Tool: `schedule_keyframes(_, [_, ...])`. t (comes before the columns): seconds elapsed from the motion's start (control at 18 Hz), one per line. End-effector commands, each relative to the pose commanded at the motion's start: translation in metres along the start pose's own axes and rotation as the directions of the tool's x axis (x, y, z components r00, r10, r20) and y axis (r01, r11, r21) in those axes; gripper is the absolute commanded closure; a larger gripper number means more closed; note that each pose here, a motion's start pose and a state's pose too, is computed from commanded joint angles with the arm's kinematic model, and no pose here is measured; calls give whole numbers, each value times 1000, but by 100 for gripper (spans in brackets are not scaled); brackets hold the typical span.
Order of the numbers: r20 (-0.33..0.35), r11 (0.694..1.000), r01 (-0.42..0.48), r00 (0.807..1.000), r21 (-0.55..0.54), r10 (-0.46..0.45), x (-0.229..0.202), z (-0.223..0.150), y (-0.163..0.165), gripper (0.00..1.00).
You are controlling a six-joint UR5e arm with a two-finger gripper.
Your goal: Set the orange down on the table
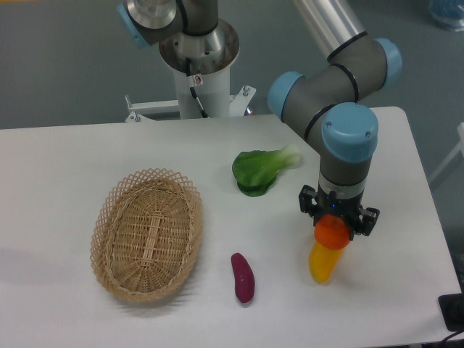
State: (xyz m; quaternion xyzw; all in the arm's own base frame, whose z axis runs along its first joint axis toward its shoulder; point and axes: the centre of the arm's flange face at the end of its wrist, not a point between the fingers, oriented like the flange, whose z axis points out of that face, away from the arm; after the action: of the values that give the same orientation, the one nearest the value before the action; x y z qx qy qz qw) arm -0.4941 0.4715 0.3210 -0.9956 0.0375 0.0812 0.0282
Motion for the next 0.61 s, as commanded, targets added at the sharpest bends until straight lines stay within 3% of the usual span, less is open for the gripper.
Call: schedule_keyframes(0.61, [-30,1000,16,999,-2,-16,22,4,8,36])
